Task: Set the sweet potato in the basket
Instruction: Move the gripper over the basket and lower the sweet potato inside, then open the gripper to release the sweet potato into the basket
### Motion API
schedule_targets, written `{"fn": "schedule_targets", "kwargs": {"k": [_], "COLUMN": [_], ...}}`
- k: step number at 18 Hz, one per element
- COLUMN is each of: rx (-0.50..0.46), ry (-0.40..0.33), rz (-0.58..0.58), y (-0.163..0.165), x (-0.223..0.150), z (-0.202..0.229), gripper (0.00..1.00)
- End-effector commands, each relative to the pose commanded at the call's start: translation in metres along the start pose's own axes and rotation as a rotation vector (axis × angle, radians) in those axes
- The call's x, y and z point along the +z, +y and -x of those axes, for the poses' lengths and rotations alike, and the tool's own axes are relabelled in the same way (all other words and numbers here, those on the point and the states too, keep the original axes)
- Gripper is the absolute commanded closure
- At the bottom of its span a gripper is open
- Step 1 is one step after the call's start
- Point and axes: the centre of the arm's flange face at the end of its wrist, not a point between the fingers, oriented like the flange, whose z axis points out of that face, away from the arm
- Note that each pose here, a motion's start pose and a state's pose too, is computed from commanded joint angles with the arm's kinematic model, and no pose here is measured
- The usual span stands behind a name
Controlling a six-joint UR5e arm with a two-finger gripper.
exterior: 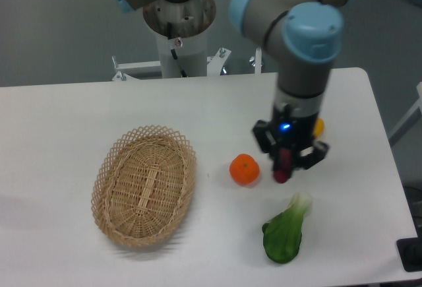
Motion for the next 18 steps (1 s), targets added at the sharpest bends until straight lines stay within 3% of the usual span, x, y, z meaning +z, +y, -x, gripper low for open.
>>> {"fn": "schedule_targets", "kwargs": {"k": [4, 9, 18], "rx": [-0.066, 0.038, 0.118], "ry": [-0.009, -0.060, -0.025], "rz": [-0.018, 0.037, 0.120], "y": [-0.022, -0.017, -0.015], "x": [0.033, 0.085, 0.160], "z": [-0.072, -0.150, -0.196], "gripper": [0.74, 0.74, 0.73]}}
